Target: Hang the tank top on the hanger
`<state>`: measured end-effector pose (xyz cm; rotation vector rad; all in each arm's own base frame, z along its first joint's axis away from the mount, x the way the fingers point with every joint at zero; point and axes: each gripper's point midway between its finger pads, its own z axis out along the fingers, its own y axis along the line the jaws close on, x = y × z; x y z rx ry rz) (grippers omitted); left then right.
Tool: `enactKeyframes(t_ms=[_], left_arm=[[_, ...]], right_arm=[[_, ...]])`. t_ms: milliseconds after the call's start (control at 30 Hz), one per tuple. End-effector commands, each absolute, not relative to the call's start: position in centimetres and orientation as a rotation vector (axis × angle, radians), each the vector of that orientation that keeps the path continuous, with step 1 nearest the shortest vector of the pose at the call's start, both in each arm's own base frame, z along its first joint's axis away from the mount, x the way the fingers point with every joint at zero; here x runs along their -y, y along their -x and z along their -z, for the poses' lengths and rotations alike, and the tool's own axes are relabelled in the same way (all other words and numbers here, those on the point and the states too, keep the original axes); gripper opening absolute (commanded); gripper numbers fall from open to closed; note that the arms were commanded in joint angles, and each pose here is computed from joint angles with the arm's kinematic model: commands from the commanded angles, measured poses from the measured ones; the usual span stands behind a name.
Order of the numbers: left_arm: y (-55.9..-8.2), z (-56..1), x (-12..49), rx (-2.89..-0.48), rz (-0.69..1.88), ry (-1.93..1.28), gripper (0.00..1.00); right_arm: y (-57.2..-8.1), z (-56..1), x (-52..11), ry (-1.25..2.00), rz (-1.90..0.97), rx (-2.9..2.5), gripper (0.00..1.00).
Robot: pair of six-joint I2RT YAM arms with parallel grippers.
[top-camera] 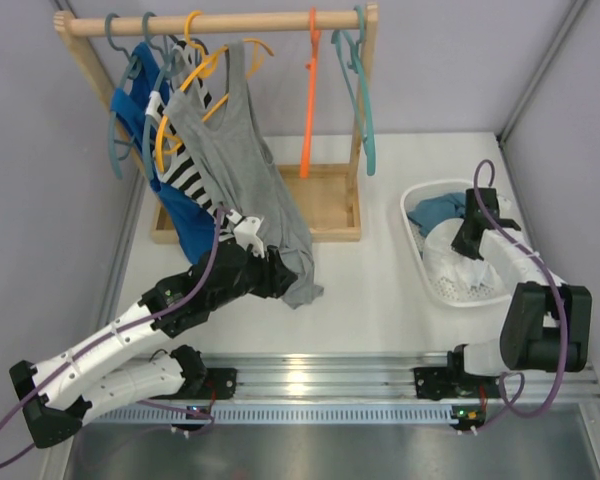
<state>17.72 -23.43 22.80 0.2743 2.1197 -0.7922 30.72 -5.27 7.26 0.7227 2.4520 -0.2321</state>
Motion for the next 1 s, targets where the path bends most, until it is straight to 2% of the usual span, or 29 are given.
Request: enactKeyframes(t_ms=[0,33,200,533,800,967], left_arm=[[-17.7,-23.4,24.0,-2.097,0.832,-0.266,0.5],[-17.6,-23.3,24.0,-2.099,0.832,-0.264,0.5],[-17.8,-23.7,23.9,-2.09,0.83,-0.259,0.5],[-18.0,-25.3,24.0,-2.055,0.839,-0.261,0.49],[-17.9,-25.9,24.2,-2.026,0.863,-0.282,0.51],[-17.8,-26.5,24.7,-1.995,0.894,-0.3,0.51]], right_arm=[[-31.6,-10.7,5.3,-0.723,0.179,-2.367,0.04],[-31.7,-12.0,5.1,-0.714,0.154,-2.339,0.0],[-31.1,-20.2,3.9,-0.626,0.041,-2.211,0.0],[-28.9,-35.7,-2.0,-0.424,-0.371,-1.946,0.0],[-26.1,-44.4,-6.2,-0.26,-0.623,-1.792,0.0],[-24.4,-46.3,-8.5,-0.189,-0.764,-1.75,0.0]])
